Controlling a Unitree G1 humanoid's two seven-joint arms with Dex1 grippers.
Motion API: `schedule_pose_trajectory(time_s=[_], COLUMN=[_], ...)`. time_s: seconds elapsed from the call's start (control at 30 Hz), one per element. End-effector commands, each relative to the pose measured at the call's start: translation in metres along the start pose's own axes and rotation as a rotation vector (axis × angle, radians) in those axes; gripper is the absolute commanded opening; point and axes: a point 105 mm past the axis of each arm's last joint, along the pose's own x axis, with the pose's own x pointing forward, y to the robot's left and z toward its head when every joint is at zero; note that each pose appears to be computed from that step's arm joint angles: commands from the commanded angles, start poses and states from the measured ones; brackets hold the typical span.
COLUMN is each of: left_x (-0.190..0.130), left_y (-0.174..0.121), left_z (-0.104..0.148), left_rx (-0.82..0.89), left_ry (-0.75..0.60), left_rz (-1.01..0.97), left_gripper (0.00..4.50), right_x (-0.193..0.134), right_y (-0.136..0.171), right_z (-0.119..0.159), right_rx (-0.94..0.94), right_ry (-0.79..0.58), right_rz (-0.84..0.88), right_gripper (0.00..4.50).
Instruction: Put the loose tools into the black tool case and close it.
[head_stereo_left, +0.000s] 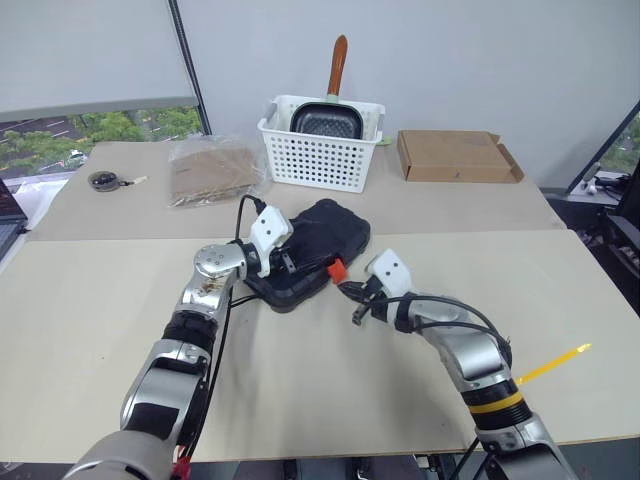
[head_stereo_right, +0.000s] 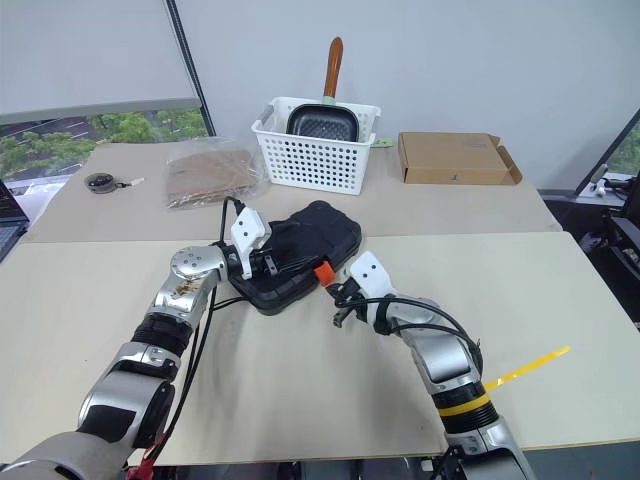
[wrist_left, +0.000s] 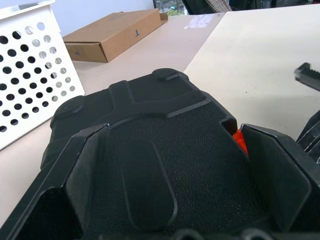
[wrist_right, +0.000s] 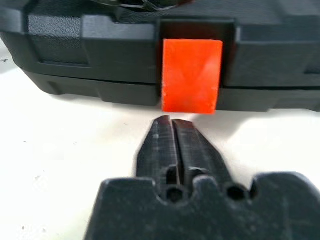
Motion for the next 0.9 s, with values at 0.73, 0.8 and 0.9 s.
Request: schedule_pose_trajectory(time_s=[0.73, 0.8, 0.9], left_x=[-0.005, -0.005, -0.005], left_y=[-0.017, -0.018, -0.018], left_z=[-0.041, -0.041, -0.041], left_rx=[-0.086, -0.087, -0.088], left_ry=[0.116, 0.116, 0.116], left_rz=[-0.014, -0.014, -0.014], left_gripper=[4.50, 4.50, 4.50], right_x=[0.027, 0.029, 0.031], right_y=[-0.010, -0.009, -0.007], right_z=[0.036, 0.037, 0.039], right_rx=[-0.097, -0.103, -0.105], right_ry=[-0.024, -0.020, -0.018], right_rz=[0.055, 0.064, 0.073], right_gripper=[0.02, 0.02, 0.02])
